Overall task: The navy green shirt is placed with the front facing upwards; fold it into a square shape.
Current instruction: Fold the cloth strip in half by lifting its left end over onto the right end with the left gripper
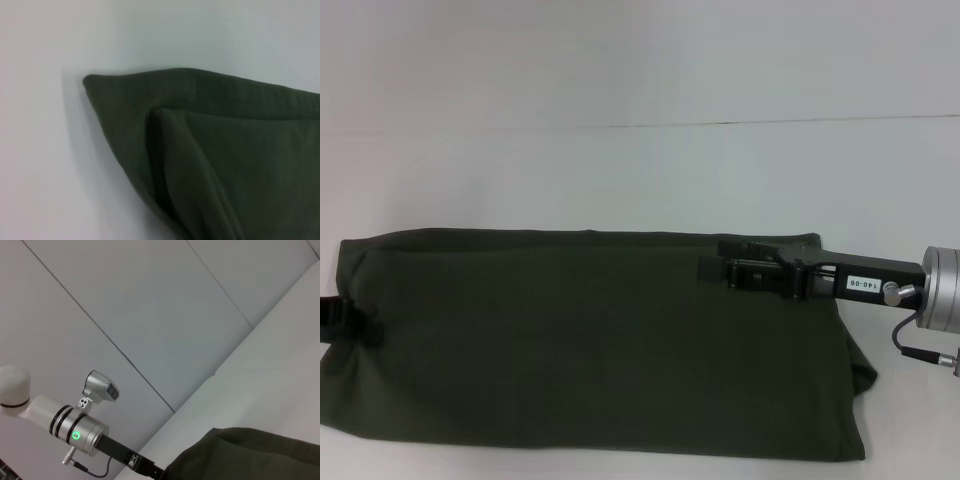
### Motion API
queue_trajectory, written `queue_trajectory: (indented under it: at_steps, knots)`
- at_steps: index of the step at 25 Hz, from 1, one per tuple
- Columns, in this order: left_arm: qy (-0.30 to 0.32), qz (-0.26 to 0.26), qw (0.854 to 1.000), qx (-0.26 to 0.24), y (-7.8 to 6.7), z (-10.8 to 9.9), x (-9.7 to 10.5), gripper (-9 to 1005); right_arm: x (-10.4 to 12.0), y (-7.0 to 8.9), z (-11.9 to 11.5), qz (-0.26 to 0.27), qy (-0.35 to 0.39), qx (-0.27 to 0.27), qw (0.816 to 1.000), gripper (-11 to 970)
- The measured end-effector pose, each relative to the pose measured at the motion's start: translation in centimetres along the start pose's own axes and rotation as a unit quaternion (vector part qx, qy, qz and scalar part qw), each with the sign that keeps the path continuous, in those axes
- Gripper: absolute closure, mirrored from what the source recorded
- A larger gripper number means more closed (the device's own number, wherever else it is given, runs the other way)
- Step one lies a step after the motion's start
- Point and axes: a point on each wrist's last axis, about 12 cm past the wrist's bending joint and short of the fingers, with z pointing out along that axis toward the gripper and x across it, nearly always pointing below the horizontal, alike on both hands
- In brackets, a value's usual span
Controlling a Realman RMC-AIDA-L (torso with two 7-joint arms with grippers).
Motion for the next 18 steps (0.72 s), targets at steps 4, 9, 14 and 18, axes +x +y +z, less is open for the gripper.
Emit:
queue_trajectory:
  at_steps: [4,9,14,18]
  knots:
    - [-0.001,0.0,1.0,-0.004,0.07,0.01,-0.02,746,-0.07,0.01,0.06,-0.001,0.0,-0.001,1.0,15]
    - [0.001,0.0,1.0,-0.007,0.12,0.15,0.11,855,-0.12,0.02,0.1,-0.001,0.0,-0.001,1.0,15]
    - [0.002,0.0,1.0,-0.005,0.03,0.05,0.01,901,-0.14,0.04,0.15,-0.002,0.002,-0.002,1.0,14]
    - [0.003,-0.005,1.0,0.001,-0.15,-0.01,-0.05,910,-0.17,0.03,0.17,-0.003,0.002,-0.002,1.0,14]
